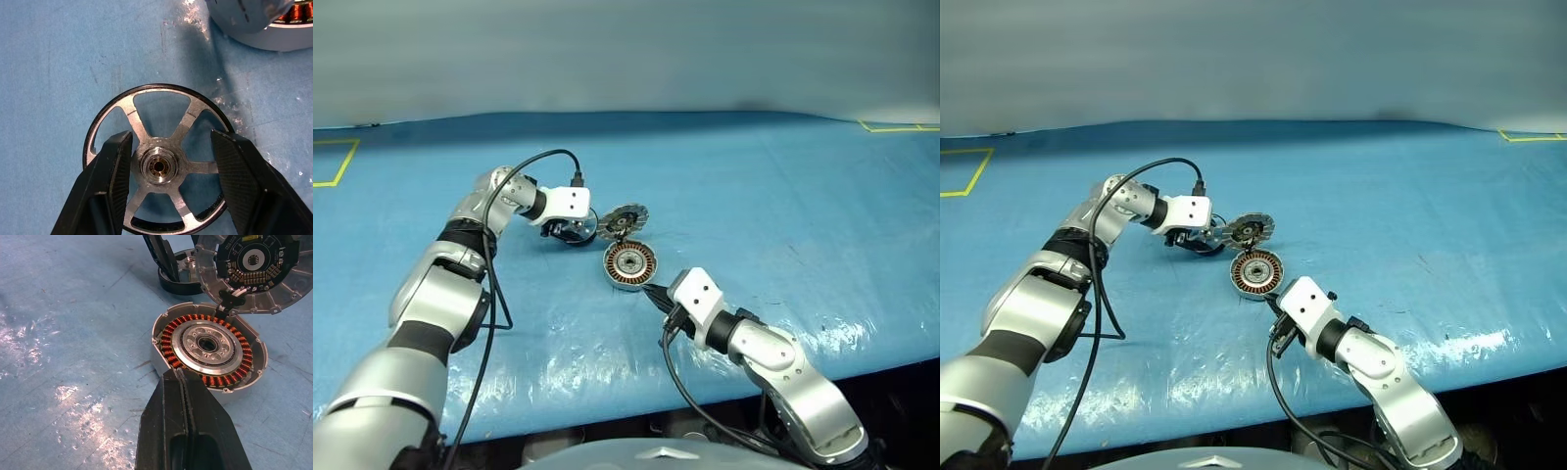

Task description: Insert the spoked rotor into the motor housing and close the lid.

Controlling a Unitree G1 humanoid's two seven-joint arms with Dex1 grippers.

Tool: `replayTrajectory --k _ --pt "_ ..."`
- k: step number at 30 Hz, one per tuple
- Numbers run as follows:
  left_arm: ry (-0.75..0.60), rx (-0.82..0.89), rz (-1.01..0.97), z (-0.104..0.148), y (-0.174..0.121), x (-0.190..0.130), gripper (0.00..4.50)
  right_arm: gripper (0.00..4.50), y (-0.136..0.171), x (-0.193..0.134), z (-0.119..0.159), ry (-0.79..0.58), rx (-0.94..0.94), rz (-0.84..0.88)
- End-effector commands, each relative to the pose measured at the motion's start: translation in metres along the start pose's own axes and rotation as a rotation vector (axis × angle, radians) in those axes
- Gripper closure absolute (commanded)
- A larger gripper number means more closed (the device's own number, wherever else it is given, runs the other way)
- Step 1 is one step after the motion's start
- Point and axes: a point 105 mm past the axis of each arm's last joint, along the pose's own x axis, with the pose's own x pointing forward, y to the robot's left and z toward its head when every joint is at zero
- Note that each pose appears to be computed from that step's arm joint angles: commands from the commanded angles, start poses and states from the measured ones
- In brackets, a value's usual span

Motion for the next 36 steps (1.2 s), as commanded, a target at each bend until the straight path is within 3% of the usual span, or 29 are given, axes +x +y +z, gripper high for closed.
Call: replayTrajectory --k 1,2,5,8,17,24,28,36 --pt "0.028 0.018 -0.019 -0.004 -0.006 0.005 1.80 4.50 0.000 0.000 0.004 -0.014 -0.013 -0.008" --pt "0.028 0.016 -0.021 -0.004 -0.006 0.005 1.80 4.50 0.000 0.000 0.003 -0.012 -0.015 -0.008" --pt "0.027 0.011 -0.019 -0.006 -0.009 0.007 2.37 4.50 -0.001 0.000 0.003 -0.008 -0.023 -0.010" --pt "0.038 0.022 -0.003 -0.009 -0.009 0.008 3.31 4.50 -0.002 0.001 0.004 -0.015 -0.021 -0.012" --pt "0.063 -0.044 0.019 -0.031 -0.018 -0.002 3.35 4.50 -0.006 0.000 0.004 -0.019 -0.023 -0.029" --pt "-0.164 -0.216 0.074 -0.024 -0.033 -0.023 3.35 4.50 -0.006 -0.003 0.005 -0.029 0.000 -0.033" --pt "-0.165 -0.233 0.085 -0.030 -0.055 -0.037 3.35 4.50 -0.008 -0.003 0.005 -0.030 0.002 -0.035" --pt "-0.418 -0.390 0.074 0.013 -0.094 -0.051 3.35 4.50 -0.007 0.002 0.006 -0.035 0.003 -0.016"
